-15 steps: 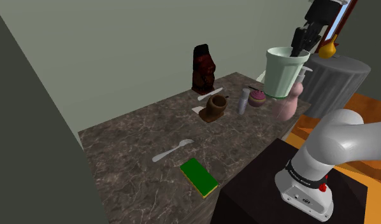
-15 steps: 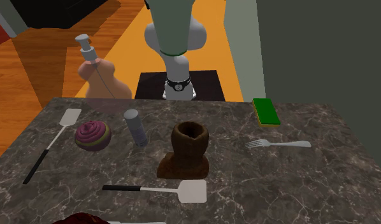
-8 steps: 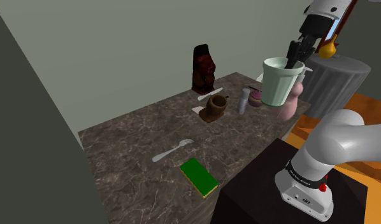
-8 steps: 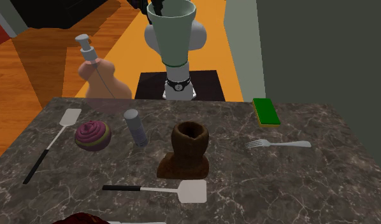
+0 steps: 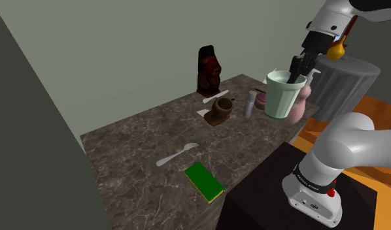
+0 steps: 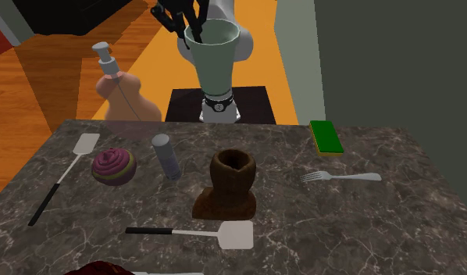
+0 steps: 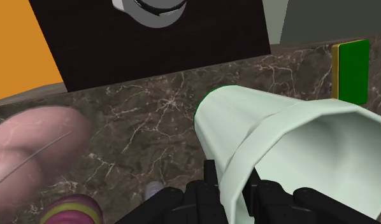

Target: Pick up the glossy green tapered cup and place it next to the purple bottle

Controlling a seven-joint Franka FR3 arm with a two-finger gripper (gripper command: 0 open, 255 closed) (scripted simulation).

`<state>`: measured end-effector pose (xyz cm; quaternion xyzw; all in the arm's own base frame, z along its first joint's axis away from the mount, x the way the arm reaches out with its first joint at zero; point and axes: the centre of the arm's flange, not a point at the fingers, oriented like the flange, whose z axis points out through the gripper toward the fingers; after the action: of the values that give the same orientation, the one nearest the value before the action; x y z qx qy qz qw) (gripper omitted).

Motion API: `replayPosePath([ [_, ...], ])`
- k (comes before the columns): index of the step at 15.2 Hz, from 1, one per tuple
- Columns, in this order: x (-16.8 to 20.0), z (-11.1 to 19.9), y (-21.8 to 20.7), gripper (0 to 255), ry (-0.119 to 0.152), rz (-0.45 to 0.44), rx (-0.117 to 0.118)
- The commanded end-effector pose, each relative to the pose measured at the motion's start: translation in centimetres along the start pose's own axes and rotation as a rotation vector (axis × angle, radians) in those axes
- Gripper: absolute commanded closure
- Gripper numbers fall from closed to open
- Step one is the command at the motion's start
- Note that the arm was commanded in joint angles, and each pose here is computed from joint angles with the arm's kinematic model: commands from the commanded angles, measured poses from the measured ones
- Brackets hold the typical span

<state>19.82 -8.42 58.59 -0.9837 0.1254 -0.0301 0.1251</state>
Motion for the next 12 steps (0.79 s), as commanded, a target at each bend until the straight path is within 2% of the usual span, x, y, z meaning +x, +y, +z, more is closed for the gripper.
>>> replayPosePath([
  [1, 0.0, 0.9, 0.2, 255, 0.001, 0.000, 0.000],
  [12, -0.2, 6.5, 1.7, 255, 0.001, 0.000, 0.000],
])
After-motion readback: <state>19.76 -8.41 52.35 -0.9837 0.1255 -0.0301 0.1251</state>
